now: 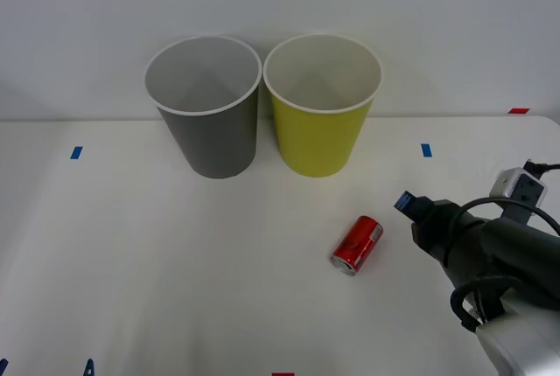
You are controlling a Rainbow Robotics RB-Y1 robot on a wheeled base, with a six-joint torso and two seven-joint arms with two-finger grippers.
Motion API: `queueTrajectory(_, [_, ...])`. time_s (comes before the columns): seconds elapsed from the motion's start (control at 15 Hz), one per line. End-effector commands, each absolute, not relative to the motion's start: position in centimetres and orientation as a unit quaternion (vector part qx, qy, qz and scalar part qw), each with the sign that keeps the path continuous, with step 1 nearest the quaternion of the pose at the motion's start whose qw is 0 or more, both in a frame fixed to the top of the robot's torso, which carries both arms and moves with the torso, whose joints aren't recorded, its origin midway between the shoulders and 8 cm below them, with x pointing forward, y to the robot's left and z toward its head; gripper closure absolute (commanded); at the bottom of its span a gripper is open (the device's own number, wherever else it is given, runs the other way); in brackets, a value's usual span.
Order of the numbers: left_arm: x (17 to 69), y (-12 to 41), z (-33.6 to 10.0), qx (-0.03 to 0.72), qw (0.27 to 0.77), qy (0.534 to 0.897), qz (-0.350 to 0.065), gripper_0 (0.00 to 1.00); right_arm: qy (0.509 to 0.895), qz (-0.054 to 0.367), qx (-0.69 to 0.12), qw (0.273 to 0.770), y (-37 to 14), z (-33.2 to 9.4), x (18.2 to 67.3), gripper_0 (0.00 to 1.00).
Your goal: Put cans in the gray bin and PET bottles in the light green bin.
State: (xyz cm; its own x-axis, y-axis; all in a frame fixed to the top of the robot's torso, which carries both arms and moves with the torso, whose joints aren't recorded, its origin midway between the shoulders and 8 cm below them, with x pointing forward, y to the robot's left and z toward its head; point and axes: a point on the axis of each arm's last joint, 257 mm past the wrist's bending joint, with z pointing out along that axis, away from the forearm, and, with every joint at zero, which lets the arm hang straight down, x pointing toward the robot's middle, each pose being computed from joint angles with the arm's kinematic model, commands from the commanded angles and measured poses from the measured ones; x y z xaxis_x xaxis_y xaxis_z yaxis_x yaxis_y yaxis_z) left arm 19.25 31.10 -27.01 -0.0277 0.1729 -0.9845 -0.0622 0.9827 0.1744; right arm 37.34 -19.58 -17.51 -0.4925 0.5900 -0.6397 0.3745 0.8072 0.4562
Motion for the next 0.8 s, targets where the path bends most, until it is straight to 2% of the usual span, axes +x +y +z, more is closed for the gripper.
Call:
queueTrajectory(0.07, [19.2, 31.1, -27.0, 0.039, 0.696, 0.712, 0.084, 0.08, 0.872, 0.115, 0.276, 0.388, -19.3, -17.4, 37.5, 0.0])
queueTrajectory(0.33, [19.2, 31.1, -27.0, 0.039, 0.696, 0.712, 0.084, 0.08, 0.907, 0.095, 0.273, 0.306, -19.6, -19.4, 38.2, 0.0])
queueTrajectory(0.53, [19.2, 31.1, -27.0, 0.039, 0.696, 0.712, 0.084, 0.08, 0.923, 0.096, 0.274, 0.252, -18.8, -21.5, 38.7, 0.0])
queueTrajectory(0.8, [19.2, 31.1, -27.0, 0.039, 0.696, 0.712, 0.084, 0.08, 0.936, 0.091, 0.269, 0.206, -17.7, -23.2, 39.2, 0.0])
